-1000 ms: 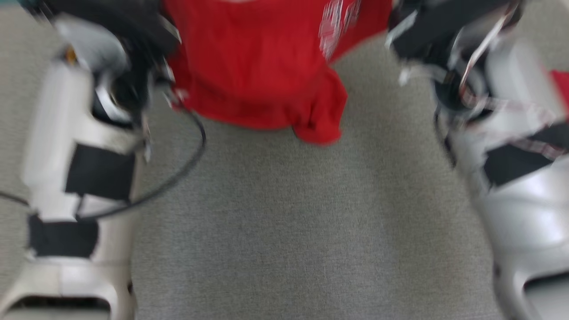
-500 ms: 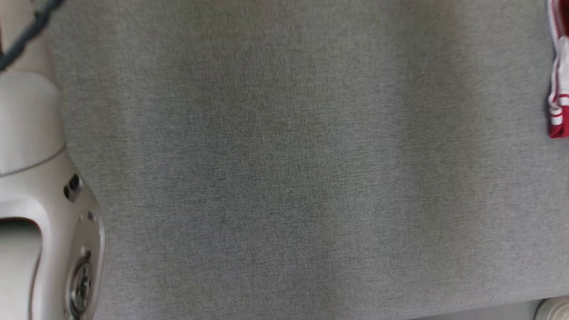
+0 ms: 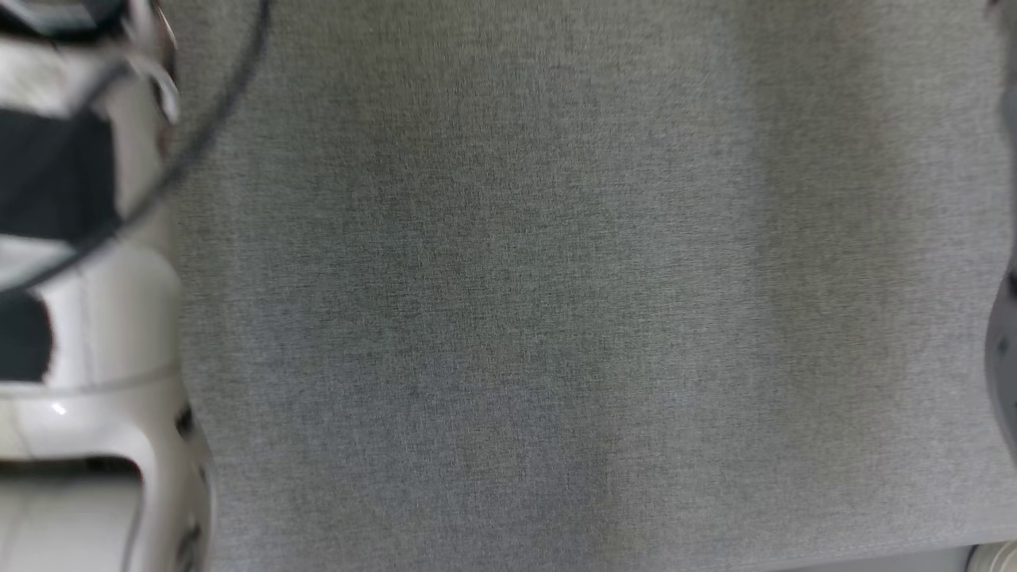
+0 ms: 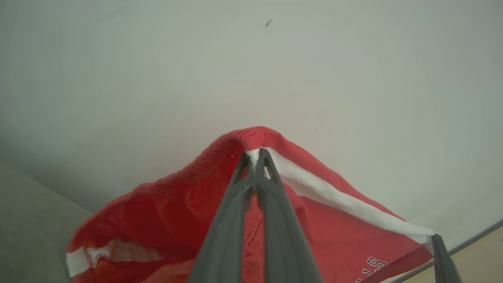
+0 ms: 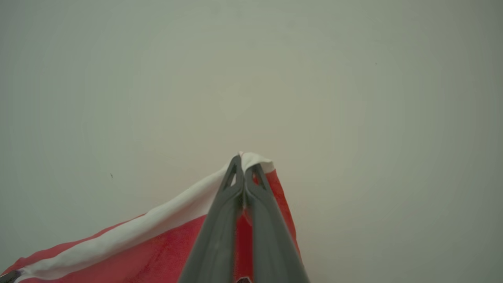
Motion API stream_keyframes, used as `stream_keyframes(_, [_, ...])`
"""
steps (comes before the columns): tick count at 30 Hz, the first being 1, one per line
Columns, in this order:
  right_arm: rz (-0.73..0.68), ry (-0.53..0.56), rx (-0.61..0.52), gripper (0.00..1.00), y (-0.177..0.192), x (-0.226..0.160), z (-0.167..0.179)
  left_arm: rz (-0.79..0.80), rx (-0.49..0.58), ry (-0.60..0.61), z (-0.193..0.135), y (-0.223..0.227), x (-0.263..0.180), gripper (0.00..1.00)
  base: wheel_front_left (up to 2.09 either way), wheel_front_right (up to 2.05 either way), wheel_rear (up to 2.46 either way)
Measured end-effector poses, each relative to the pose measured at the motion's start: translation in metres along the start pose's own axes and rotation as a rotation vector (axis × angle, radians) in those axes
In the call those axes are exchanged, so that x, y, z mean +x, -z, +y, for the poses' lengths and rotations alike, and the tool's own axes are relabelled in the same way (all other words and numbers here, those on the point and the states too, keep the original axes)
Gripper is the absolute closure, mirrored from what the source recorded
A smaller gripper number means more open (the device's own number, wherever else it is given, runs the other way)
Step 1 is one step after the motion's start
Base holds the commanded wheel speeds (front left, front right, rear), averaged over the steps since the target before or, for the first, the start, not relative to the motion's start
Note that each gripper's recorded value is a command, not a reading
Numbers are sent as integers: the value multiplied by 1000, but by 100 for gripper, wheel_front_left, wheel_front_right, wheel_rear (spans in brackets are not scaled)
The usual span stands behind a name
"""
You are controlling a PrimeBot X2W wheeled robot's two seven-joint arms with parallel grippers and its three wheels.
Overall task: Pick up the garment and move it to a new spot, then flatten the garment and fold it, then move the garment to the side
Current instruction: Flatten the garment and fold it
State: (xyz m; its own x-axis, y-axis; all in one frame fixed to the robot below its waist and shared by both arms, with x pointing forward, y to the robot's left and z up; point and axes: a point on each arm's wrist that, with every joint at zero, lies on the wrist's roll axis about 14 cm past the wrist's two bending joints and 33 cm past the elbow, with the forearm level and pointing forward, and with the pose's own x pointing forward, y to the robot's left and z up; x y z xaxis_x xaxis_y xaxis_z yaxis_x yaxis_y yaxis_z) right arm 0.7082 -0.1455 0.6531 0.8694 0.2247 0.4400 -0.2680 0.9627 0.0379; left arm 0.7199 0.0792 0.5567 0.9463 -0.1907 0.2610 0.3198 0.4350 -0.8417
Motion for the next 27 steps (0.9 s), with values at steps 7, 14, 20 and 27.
stream_keyframes(7, [164,-106,126,100,11,-60,35,127,25,-52,5,31,-62,100,0,0,0])
stream_keyframes(14, [372,-104,168,100,9,-144,39,203,33,-118,-1,43,-136,100,0,0,0])
stream_keyframes(20, [654,-72,163,100,20,-236,42,291,57,-180,-9,60,-205,100,0,0,0])
stream_keyframes(27, [878,-24,183,100,2,-325,52,430,155,-284,-3,78,-286,100,0,0,0])
